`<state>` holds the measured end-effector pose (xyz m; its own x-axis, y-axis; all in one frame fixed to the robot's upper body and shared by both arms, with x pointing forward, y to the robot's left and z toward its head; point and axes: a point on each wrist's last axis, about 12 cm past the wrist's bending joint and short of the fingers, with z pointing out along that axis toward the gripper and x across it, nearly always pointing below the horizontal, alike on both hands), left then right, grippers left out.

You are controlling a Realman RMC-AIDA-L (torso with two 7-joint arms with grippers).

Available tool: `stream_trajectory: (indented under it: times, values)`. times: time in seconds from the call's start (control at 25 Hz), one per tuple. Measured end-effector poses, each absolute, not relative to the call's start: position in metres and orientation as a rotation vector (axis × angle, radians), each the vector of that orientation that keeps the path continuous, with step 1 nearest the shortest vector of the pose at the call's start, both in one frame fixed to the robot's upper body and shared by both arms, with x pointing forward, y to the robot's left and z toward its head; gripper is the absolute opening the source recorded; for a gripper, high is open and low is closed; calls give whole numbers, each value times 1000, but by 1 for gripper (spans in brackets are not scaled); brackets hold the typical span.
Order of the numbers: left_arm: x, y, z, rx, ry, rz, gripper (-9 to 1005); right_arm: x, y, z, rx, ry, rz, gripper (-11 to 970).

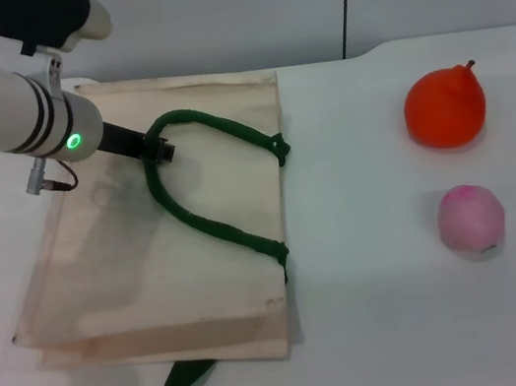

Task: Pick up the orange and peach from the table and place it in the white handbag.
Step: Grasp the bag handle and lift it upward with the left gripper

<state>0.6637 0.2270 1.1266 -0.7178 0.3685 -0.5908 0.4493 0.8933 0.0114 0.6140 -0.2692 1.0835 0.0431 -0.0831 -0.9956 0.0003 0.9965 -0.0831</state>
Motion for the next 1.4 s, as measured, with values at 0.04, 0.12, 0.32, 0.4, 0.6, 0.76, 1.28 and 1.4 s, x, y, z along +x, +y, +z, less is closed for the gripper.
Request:
stream_trajectory:
  times: [0.04, 0.12, 0.32, 0.4, 0.6, 0.76, 1.28, 1.4]
  values:
    - [664, 227, 1126, 585, 2449, -176, 382, 614, -269, 1084, -66, 1527, -64, 848]
    - [664, 228, 1126, 581, 2446, -173, 382, 614, -269, 1084, -66, 1527, -64, 848]
    - [664, 229, 1125, 571, 2441, -170, 383, 613, -270, 1083, -65, 1528, -65, 847]
    - [664, 229, 1123, 564, 2443, -171, 383, 613, -270, 1083, -65, 1529, -65, 847]
    - [664, 231, 1119, 544, 2454, -169, 381, 613, -269, 1084, -64, 1525, -62, 847]
    - [664, 231, 1119, 552, 2452, -164, 371, 613, -268, 1084, -64, 1522, -57, 847]
    - [670, 231, 1133, 561, 2368, -138, 132, 613, -268, 1084, -76, 1523, -72, 851]
    - [668, 230, 1151, 589, 2309, -134, 132, 611, -268, 1082, -91, 1530, -85, 852]
